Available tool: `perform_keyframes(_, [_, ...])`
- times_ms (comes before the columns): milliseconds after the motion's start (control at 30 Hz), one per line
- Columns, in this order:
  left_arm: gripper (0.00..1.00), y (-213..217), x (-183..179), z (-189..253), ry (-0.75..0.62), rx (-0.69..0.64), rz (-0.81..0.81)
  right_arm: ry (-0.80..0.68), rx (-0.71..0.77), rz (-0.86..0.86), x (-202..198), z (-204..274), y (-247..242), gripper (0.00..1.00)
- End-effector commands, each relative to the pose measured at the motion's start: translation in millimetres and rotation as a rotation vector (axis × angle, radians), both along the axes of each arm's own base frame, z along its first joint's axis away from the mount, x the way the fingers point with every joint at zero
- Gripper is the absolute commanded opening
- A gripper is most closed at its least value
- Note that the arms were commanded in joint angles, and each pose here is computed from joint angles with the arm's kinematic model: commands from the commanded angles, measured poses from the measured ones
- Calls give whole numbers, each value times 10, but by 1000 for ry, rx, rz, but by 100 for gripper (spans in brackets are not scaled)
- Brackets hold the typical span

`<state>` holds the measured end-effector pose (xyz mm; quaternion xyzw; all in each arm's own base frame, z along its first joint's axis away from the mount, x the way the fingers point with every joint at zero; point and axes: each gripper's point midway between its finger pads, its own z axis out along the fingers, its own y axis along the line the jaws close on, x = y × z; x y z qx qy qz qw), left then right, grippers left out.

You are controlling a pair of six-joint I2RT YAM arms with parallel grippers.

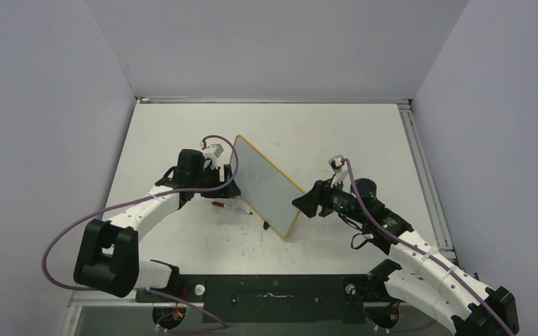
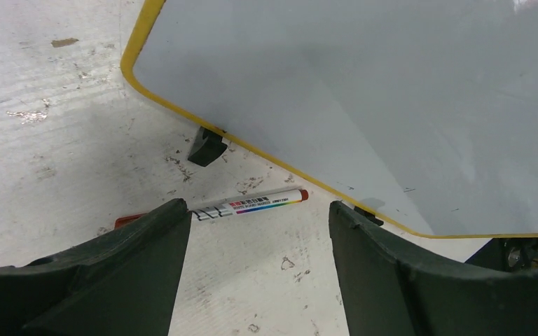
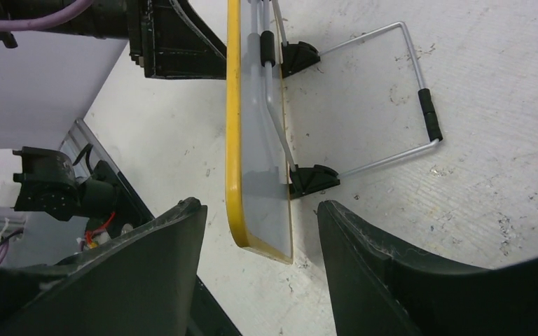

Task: Write a sentence on the whiteboard
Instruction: Move the whiteboard to the center of the board.

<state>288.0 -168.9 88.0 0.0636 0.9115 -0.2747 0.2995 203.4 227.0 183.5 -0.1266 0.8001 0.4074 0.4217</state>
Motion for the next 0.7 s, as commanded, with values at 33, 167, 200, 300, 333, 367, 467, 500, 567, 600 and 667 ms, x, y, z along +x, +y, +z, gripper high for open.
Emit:
perform_keyframes(33, [68,-228,205,176,-49,-102,-37,-115,58,36,81,212,142,54])
perform_keyframes(167, [63,-253,223,51,-10,-99,-39,-116,35,37,108,167,146,39])
perform_keyframes(200, [62,-260,234,44,-10,-101,-39,-114,31,37,113,155,147,36])
perform_keyframes(300, [61,-270,236,70,-20,-102,-37,-106,16,45,116,99,156,27])
perform_keyframes(333, [61,-262,229,93,-30,-100,-34,-99,5,51,118,70,161,23])
perform_keyframes(367, [61,-244,228,137,-50,-95,-26,-94,-9,61,118,39,170,19])
perform_keyframes(467, [61,-153,217,323,-125,-85,12,-93,-40,86,141,4,187,6])
perform_keyframes(500, [62,-107,215,410,-159,-80,31,-92,-46,91,154,-3,188,5])
perform_keyframes(567, [63,-25,187,541,-210,-75,63,-86,-46,114,166,-12,192,5])
perform_keyframes(600, [64,6,169,598,-226,-76,73,-82,-44,128,170,-12,193,5])
perform_keyframes(667, [64,82,131,634,-220,-65,108,-84,-55,171,171,-16,195,5])
